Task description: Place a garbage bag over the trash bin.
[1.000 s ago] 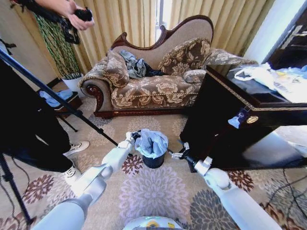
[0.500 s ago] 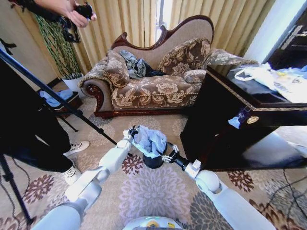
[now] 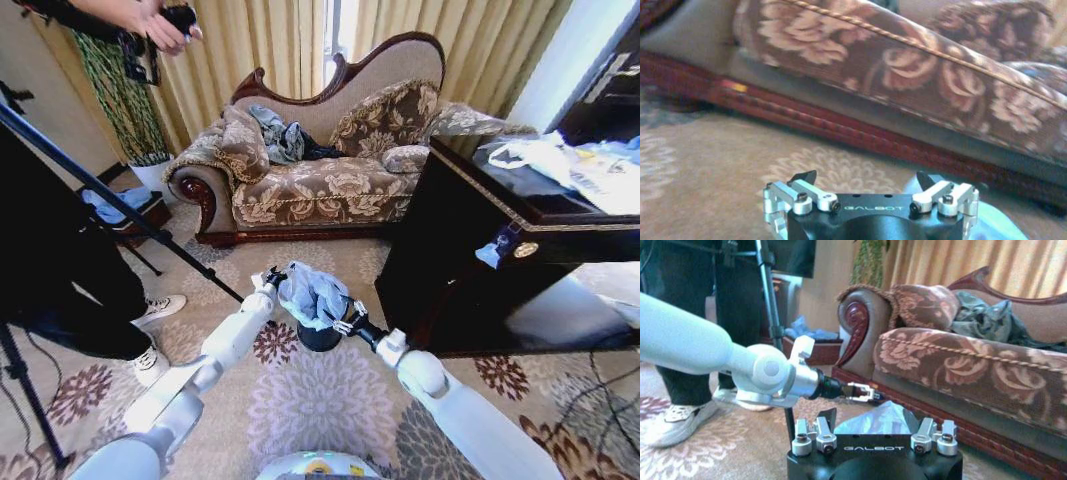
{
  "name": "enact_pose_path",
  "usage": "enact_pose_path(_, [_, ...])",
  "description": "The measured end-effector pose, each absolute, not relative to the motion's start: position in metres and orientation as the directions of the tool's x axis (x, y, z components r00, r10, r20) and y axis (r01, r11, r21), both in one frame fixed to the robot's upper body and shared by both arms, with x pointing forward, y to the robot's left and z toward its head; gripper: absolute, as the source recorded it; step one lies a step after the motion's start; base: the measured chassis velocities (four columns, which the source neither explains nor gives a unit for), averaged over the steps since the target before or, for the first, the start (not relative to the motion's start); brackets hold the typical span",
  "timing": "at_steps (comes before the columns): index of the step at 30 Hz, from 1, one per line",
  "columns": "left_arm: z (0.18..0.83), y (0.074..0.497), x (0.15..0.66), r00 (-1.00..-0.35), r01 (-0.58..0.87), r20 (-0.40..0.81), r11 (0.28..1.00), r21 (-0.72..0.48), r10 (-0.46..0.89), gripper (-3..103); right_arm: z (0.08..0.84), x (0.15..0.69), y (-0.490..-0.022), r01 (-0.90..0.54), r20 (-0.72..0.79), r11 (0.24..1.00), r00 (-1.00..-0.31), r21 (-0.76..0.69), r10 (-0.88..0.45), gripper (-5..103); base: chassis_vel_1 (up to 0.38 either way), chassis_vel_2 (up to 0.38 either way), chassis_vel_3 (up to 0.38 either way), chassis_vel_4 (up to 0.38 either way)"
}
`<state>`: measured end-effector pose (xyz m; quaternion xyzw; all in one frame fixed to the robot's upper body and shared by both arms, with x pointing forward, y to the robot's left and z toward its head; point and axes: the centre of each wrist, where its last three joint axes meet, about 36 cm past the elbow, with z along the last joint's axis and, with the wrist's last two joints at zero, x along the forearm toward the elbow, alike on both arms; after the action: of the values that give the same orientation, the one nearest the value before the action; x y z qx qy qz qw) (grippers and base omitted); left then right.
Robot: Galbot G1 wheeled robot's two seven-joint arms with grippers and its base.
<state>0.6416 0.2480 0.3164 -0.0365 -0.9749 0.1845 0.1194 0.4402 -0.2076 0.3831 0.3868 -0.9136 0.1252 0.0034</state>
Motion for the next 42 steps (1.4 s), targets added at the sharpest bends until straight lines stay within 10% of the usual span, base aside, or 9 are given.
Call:
enact_pose_path(18, [0.328,0.270,0.550,-0.913,0.200,0.220,0.847,-0.493,0.343,100,0.379,0.554,-0.182,-0.594,0.219,0.671,-0.798,-0.444,-0.561,41,0.000,0.000,0.000,0.000])
enact_pose_path(42, [0.318,0.256,0.545,-0.902,0.241,0.205,0.837,-0.491,0.380,99,0.358,0.574,-0.193,-0.551,0.274,0.667,-0.833,-0.501,-0.481,61,0.000,0.000,0.000,0.000])
